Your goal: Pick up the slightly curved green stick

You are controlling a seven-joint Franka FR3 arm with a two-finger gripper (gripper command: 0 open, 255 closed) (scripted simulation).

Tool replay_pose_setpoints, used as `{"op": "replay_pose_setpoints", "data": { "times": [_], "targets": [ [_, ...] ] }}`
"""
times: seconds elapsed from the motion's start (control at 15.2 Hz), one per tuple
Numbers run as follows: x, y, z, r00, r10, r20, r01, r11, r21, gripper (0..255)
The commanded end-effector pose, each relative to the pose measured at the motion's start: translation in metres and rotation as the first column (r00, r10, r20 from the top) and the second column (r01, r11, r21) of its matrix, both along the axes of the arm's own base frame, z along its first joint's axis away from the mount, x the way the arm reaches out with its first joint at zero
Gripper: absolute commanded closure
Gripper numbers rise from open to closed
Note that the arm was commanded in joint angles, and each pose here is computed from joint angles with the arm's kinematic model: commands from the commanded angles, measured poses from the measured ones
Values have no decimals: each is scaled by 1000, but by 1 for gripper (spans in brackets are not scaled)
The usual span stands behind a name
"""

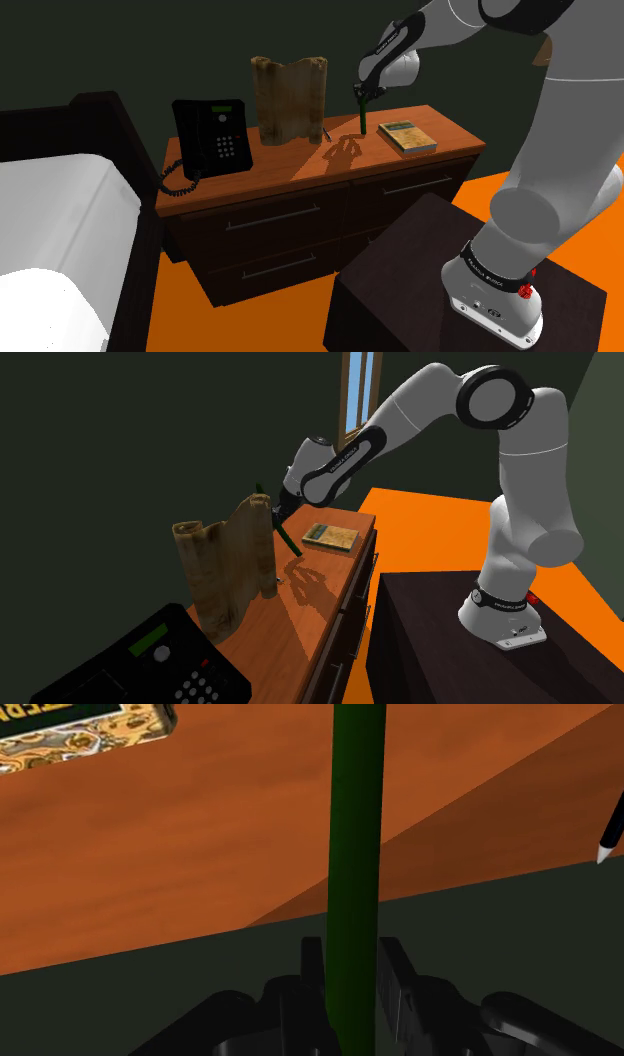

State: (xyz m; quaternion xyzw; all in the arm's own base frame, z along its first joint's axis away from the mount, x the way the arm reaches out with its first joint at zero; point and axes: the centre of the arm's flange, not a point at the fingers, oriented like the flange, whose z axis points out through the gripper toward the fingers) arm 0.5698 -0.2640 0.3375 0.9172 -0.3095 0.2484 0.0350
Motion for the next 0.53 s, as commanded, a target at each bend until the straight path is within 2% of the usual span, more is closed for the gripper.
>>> {"op": "replay_pose_setpoints", "data": {
  "times": [0.0, 0.46],
  "targets": [
    [0, 0, 0, 1000, 0, 0, 0, 1000, 0, 255],
    [0, 0, 5, 1000, 0, 0, 0, 1000, 0, 255]
  ]
}}
